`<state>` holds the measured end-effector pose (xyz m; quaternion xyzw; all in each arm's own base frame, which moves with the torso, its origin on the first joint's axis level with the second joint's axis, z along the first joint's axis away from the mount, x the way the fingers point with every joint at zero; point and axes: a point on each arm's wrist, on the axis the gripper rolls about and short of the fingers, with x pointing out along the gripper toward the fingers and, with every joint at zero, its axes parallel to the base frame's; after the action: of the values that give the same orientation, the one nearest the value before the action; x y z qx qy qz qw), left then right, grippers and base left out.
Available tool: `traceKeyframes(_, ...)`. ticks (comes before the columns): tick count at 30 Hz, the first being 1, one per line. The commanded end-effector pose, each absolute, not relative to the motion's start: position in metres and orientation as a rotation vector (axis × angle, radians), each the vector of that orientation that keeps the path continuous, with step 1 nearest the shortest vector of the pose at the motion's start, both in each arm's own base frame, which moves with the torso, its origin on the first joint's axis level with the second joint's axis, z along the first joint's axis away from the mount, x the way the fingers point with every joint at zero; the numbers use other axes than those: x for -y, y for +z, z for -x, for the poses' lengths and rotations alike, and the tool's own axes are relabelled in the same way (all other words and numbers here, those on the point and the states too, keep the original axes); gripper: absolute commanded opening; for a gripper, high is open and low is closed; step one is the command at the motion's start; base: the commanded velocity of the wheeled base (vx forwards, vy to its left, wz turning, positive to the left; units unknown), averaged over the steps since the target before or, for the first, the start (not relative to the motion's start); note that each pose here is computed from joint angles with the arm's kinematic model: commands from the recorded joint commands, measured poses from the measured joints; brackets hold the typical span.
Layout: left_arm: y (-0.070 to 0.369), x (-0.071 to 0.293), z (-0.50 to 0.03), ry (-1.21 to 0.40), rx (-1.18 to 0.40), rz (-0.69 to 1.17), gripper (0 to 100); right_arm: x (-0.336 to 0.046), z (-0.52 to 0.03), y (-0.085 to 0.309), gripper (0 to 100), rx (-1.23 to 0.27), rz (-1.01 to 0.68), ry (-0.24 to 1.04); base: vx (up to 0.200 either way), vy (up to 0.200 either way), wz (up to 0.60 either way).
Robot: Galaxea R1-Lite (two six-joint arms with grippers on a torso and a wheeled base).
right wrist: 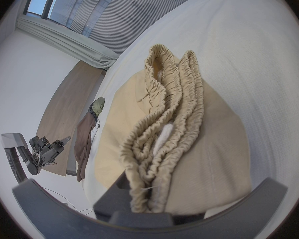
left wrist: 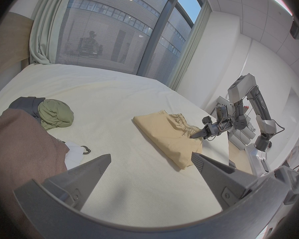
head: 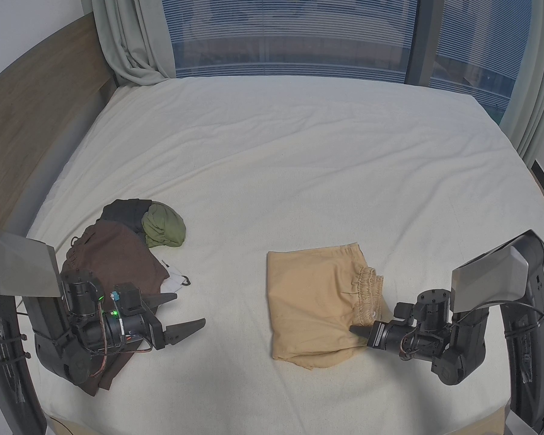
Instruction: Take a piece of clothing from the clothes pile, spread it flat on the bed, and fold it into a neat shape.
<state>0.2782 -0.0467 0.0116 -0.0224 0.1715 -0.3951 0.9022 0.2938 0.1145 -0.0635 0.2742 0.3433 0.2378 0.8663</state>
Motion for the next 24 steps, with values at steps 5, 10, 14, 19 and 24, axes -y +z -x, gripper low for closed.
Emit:
traceKeyframes(5, 0.013, 0.044, -0.279, -0.81, -0.347, 0.047, 100, -0.119, -0.292, -0.059, 0, -0.715, -0.571, 0.521, 0.0, 0.0, 0.0)
traceKeyframes(10, 0.014, 0.043, -0.28, -0.807, -0.338, 0.044, 100, -0.122, -0.29, -0.059, 0, -0.719, -0.569, 0.531, 0.0, 0.0, 0.0)
traceKeyframes(14, 0.015, 0.043, -0.28, -0.807, -0.335, 0.043, 100, -0.125, -0.29, -0.051, 0, -0.701, -0.567, 0.548, 0.0, 0.0, 0.0)
traceKeyframes(19, 0.015, 0.043, -0.279, -0.807, -0.335, 0.043, 100, -0.131, -0.287, -0.034, 0, -0.662, -0.565, 0.583, 0.0, 0.0, 0.0)
traceKeyframes(24, 0.015, 0.043, -0.279, -0.807, -0.338, 0.044, 100, -0.133, -0.285, -0.025, 0, -0.642, -0.566, 0.603, 0.0, 0.0, 0.0)
